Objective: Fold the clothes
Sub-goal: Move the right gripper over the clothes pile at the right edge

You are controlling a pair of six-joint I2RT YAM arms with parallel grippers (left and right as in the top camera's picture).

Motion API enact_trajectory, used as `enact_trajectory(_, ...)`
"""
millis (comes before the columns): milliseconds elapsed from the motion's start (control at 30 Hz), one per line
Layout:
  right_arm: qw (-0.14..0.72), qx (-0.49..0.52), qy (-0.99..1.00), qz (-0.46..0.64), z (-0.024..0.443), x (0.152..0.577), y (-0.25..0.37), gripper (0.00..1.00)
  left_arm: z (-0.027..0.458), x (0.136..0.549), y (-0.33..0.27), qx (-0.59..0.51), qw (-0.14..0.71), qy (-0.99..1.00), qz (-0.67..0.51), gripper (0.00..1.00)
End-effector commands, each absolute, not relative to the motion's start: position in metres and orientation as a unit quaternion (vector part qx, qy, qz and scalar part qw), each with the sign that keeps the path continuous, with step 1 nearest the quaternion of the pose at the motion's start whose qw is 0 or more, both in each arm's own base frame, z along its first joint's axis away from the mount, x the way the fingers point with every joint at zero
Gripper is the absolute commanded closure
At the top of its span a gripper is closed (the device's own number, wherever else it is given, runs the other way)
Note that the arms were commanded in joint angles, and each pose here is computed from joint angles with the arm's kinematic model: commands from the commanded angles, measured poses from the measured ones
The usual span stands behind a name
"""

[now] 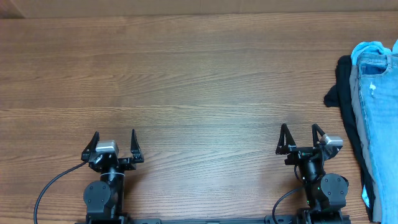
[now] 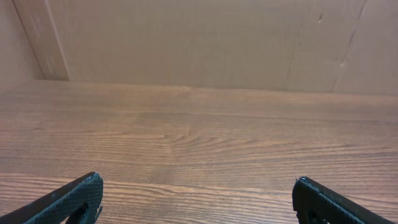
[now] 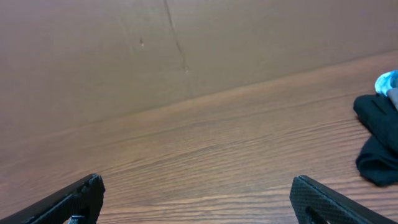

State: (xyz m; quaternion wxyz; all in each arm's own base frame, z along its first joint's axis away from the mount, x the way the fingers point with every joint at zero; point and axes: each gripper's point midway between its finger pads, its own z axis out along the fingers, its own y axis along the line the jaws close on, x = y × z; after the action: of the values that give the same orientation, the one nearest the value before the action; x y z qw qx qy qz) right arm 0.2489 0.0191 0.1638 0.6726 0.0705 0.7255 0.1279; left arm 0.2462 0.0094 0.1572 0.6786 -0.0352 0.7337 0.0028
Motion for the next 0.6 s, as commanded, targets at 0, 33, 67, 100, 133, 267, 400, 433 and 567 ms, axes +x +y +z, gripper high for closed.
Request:
enact_trajectory(0, 0.675, 0.061, 0.721, 0.14, 0.166, 0.249, 0.024, 0.0, 0.157, 0.246, 0.009, -0.027, 0.681, 0.732, 0.013, 0.0)
enact_trajectory(33, 0.676, 0.061, 0.72, 0.142, 0.169, 0.248, 0.024, 0.0, 0.157, 0.246, 0.009, -0.027, 0.681, 0.732, 0.013, 0.0)
enact_trajectory(67, 0.676, 0.061, 0.72, 0.141, 0.174, 0.247, 0.024, 0.0, 0.157, 0.246, 0.009, -0.027, 0.681, 0.732, 0.013, 0.0)
enact_trajectory(100, 0.675, 0.062, 0.721, 0.141, 0.179, 0.246, 0.024, 0.0, 0.157, 0.246, 0.009, -0.027, 0.681, 0.732, 0.013, 0.0)
enact_trajectory(133, 0.675, 0.062, 0.722, 0.141, 0.185, 0.244, 0.024, 0.0, 0.157, 0.246, 0.009, -0.027, 0.681, 0.732, 0.013, 0.0)
enact_trajectory(267, 0.681, 0.061, 0.716, 0.142, 0.222, 0.234, 0.023, 0.0, 0.157, 0.246, 0.009, -0.027, 0.681, 0.732, 0.013, 0.0)
enact_trajectory(400, 0.696, 0.087, 0.695, 0.16, 0.274, 0.213, 0.019, 0.0, 0.157, 0.246, 0.009, -0.027, 0.681, 0.732, 0.013, 0.0)
enact_trajectory(433, 0.7, 0.105, 0.688, 0.161, 0.287, 0.206, 0.014, 0.0, 0.157, 0.246, 0.009, -0.027, 0.681, 0.732, 0.013, 0.0)
enact_trajectory(567, 0.712, 0.142, 0.671, 0.153, 0.334, 0.177, 0.001, 0.0, 0.157, 0.246, 0.009, -0.027, 0.681, 0.732, 0.013, 0.0)
